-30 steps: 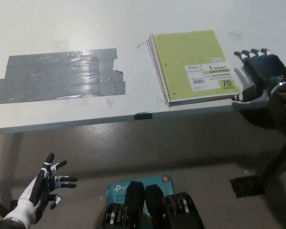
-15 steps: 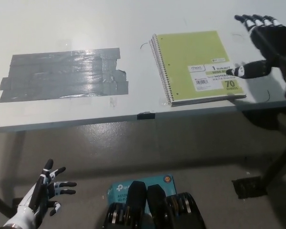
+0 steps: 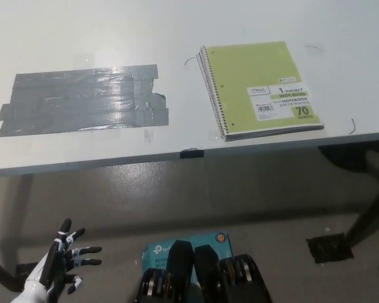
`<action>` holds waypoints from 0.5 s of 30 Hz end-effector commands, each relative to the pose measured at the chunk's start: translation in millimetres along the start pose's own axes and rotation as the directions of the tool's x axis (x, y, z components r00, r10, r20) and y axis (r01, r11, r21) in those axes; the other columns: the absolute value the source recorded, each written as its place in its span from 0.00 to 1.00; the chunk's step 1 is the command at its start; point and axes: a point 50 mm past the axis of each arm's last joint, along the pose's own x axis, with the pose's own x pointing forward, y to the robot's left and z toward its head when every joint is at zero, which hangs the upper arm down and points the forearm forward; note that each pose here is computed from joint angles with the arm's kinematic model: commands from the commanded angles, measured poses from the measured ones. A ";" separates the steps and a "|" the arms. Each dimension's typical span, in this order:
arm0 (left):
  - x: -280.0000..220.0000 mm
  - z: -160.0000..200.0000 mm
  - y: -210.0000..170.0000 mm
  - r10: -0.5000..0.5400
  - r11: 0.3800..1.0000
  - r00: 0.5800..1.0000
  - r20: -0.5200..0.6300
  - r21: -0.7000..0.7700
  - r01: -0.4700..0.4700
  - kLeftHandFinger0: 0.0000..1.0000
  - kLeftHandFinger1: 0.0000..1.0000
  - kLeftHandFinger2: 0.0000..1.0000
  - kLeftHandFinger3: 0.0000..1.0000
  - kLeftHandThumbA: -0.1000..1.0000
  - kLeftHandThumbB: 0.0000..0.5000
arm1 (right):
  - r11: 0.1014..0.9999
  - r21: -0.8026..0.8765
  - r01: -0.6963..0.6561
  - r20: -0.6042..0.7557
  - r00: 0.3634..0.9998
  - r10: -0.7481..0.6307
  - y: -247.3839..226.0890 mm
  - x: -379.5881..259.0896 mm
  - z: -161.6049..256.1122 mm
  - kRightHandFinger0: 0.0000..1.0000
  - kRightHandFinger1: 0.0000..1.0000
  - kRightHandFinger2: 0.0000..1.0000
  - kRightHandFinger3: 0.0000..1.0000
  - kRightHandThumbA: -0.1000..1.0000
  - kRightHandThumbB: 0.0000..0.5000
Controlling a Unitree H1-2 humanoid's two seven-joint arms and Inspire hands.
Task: The robot uses its right hand to align two notebooks stacked together until they are fully overlapped
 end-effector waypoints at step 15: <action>-17.5 4.0 18.5 0.054 0.998 0.997 0.051 -0.033 -0.052 0.51 0.61 0.72 1.00 1.00 0.81 | 0.795 0.601 -0.088 -0.208 0.943 0.262 149.3 -32.9 -96.6 1.00 1.00 1.00 1.00 1.00 0.34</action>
